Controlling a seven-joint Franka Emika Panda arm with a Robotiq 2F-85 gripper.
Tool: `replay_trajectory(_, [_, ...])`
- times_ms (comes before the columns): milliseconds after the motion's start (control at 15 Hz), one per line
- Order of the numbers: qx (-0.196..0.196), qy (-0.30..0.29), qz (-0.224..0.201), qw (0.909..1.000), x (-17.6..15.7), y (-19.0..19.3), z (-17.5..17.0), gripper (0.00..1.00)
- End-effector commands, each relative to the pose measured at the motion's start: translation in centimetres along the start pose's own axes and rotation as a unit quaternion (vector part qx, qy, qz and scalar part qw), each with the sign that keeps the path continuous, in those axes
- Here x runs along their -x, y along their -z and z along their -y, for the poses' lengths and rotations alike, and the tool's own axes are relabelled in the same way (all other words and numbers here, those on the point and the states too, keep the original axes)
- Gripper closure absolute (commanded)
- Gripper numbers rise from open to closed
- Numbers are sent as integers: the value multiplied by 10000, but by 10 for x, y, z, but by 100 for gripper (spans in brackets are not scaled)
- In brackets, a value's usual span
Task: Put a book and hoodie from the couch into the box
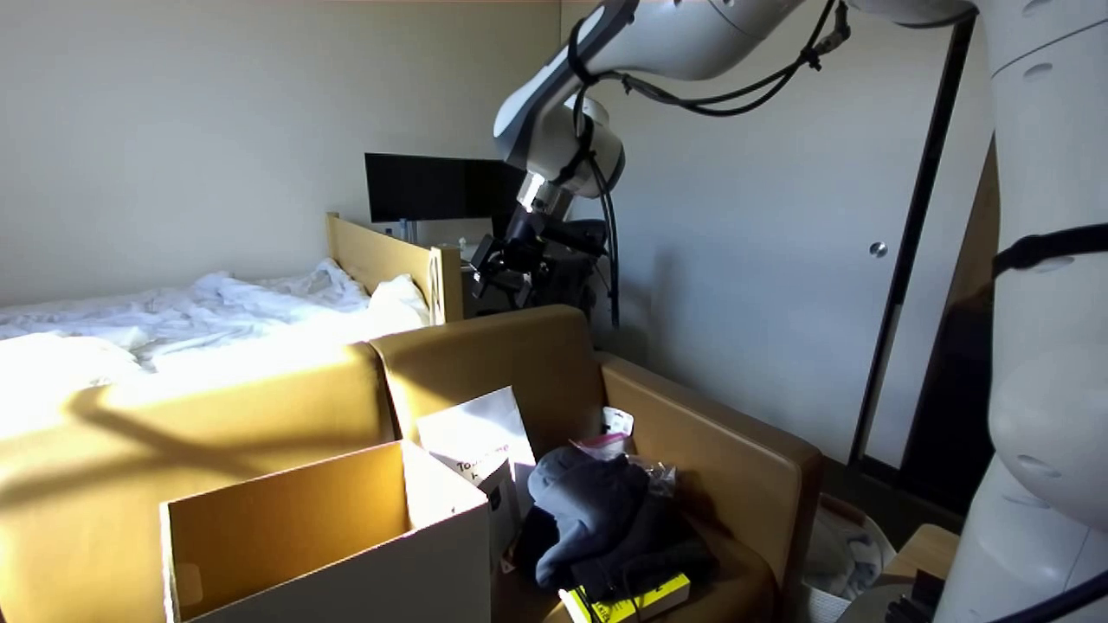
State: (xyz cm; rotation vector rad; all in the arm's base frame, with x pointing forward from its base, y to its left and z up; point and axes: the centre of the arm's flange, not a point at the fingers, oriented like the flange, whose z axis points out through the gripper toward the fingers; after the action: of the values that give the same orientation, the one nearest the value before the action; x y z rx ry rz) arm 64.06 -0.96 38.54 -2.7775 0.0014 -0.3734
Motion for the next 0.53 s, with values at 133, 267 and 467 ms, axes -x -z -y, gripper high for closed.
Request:
replay_trajectory(133, [-303,-1490,-125,9883,12,-105,-28,0])
replay_trajectory(267, [0,-1921,-300,9809,22,-146,-42,0])
replay_trajectory(467, [294,-2660,-473,9624,32,-178,-50,0])
